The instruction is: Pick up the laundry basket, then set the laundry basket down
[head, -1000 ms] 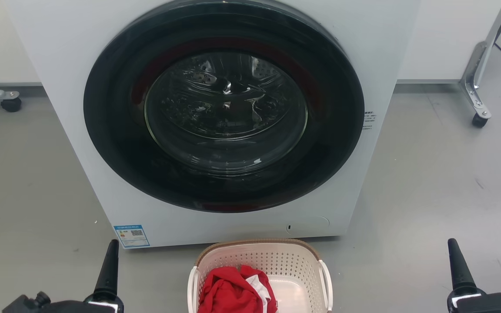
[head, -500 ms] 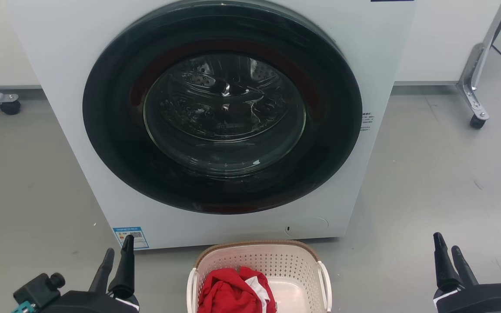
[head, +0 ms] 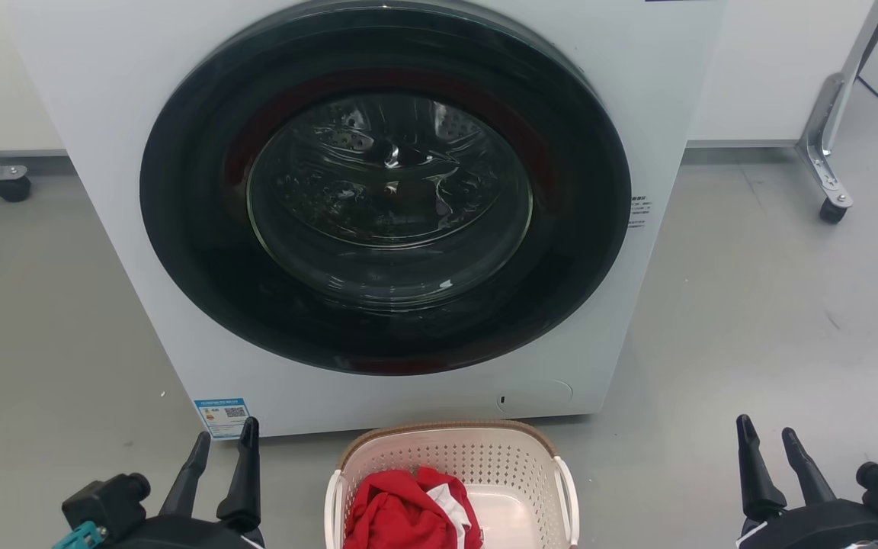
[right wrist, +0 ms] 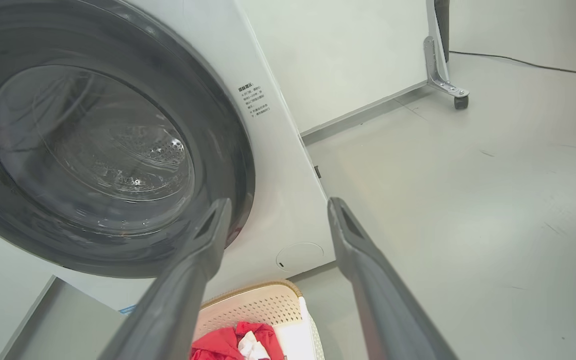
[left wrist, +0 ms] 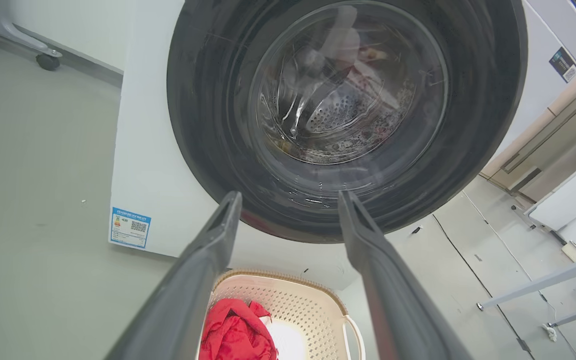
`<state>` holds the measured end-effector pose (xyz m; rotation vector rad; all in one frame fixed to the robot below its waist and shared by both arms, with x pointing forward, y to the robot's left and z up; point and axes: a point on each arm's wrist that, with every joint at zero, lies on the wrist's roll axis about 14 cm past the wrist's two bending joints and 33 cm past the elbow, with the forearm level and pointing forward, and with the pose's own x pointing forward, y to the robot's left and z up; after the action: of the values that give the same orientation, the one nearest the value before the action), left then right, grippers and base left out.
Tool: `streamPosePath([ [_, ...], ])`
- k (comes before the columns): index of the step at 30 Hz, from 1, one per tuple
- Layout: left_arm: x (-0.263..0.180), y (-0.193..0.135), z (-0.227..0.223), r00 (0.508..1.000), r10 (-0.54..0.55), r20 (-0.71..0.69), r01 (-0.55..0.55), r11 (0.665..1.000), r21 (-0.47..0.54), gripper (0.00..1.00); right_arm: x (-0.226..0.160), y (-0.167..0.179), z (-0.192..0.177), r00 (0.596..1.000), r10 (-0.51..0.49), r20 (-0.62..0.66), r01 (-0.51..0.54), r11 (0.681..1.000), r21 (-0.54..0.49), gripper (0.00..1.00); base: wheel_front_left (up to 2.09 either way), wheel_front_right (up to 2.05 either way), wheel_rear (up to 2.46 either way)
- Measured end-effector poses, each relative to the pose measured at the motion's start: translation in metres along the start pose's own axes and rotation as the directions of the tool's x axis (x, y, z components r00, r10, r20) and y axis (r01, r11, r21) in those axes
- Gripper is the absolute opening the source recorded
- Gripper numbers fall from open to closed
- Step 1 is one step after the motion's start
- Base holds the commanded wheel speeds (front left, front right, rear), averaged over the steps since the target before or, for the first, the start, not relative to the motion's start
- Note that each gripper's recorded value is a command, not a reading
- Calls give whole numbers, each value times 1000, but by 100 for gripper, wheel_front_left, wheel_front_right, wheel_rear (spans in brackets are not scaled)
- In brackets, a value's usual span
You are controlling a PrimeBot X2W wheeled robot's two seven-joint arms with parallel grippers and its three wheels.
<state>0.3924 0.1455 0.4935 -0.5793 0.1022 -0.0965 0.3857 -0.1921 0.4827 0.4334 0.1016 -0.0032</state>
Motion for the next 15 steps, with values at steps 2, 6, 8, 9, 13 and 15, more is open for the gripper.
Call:
streamPosePath([
  [2,0,-1,0,1000,0,3,0,1000,24,100,1,2,0,1000,8,2,-8,1000,-27,100,0,0,0],
  [6,0,-4,-2,1000,-10,7,10,996,83,100,0,2,-2,1000,12,1,-12,995,-94,100,0,0,0],
  [8,0,-4,-2,1000,-9,9,8,995,95,100,0,2,-3,1000,15,3,-14,994,-106,100,0,0,0],
  [9,0,-4,-3,1000,-10,8,9,994,105,100,-1,2,-4,1000,12,1,-12,992,-125,100,0,0,0],
  [13,1,-6,-4,1000,-17,17,14,987,159,100,-2,2,-7,1000,20,-1,-20,984,-179,100,0,0,0],
  [15,0,-6,-5,1000,-16,18,13,984,180,100,-3,1,-9,1000,16,-3,-17,977,-211,100,0,0,0],
])
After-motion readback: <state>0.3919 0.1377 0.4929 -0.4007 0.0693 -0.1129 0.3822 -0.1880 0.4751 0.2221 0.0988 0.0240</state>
